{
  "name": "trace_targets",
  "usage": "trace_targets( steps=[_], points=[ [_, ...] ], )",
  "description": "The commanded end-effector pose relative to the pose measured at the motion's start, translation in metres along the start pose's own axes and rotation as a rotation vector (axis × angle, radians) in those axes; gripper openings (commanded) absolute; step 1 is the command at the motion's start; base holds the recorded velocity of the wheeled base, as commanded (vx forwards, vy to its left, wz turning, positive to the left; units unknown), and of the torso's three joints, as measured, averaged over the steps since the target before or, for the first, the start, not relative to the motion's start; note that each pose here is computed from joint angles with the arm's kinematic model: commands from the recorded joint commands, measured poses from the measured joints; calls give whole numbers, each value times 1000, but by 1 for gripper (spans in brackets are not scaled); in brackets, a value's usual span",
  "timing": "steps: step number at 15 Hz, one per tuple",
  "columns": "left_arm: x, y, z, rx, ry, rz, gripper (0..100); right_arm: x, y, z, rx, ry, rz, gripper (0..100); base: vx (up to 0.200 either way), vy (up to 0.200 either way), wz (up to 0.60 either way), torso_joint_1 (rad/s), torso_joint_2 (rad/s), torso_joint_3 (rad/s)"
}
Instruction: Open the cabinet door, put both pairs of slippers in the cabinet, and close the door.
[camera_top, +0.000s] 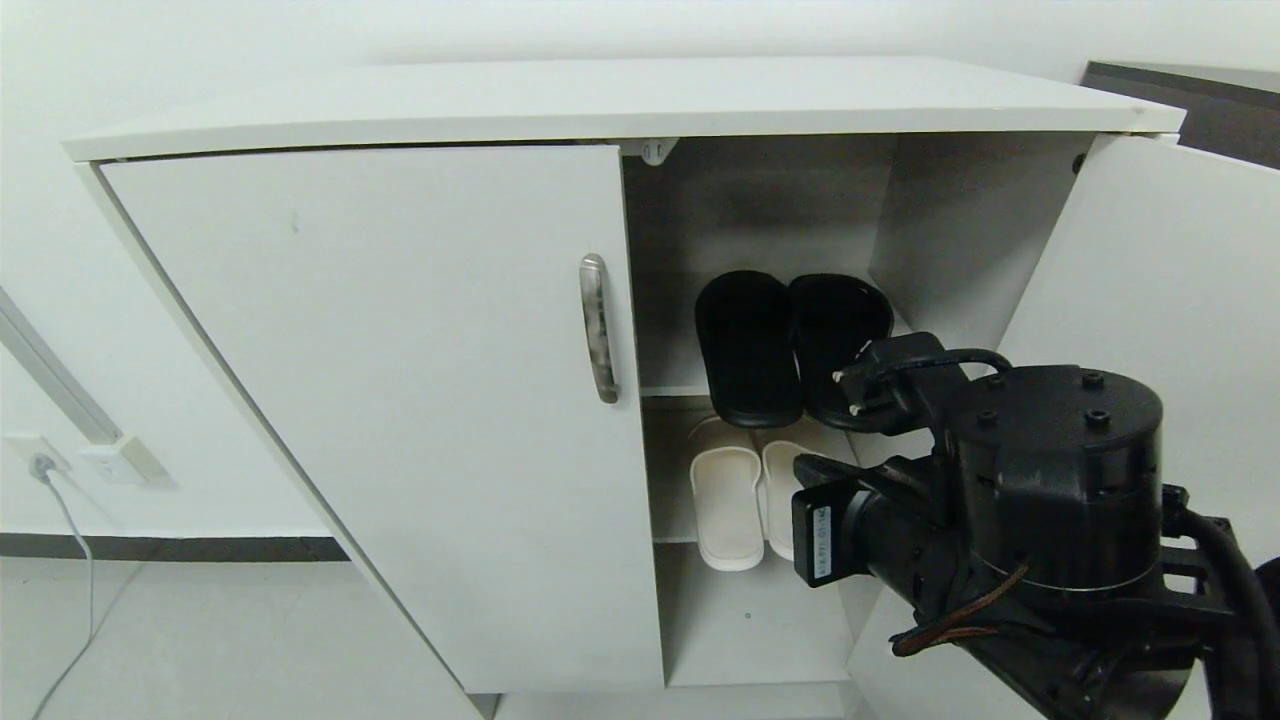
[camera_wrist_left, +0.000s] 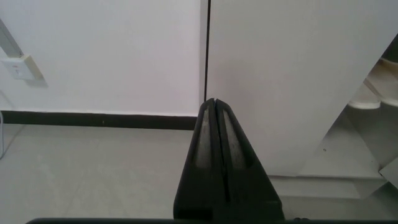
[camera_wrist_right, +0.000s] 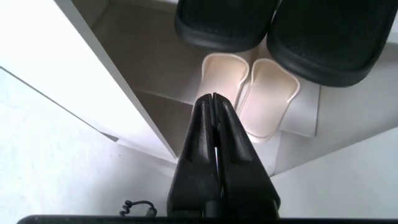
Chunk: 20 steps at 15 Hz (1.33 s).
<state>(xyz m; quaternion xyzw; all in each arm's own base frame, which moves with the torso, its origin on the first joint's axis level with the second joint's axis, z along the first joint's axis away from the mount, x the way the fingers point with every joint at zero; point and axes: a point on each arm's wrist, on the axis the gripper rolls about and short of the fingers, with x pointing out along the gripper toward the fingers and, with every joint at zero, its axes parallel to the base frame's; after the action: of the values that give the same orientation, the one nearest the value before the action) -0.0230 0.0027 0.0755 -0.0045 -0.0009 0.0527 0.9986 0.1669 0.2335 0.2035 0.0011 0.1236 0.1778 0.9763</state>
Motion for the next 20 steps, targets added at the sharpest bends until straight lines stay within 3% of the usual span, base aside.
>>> trace_targets(
  steps=[1, 3, 20],
  points=[
    [0, 0, 0, -2, 1, 0, 0, 3, 2, -4, -9, 12, -2, 0, 0, 0, 0, 0, 0, 0],
    [0, 0, 0, 0, 1, 0, 0, 3, 2, -4, -5, 6, -1, 0, 0, 0, 0, 0, 0, 0],
    [0, 0, 0, -2, 1, 0, 0, 7, 1, -10, -16, 24, -11, 0, -188, 0, 0, 1, 2, 2]
  ],
)
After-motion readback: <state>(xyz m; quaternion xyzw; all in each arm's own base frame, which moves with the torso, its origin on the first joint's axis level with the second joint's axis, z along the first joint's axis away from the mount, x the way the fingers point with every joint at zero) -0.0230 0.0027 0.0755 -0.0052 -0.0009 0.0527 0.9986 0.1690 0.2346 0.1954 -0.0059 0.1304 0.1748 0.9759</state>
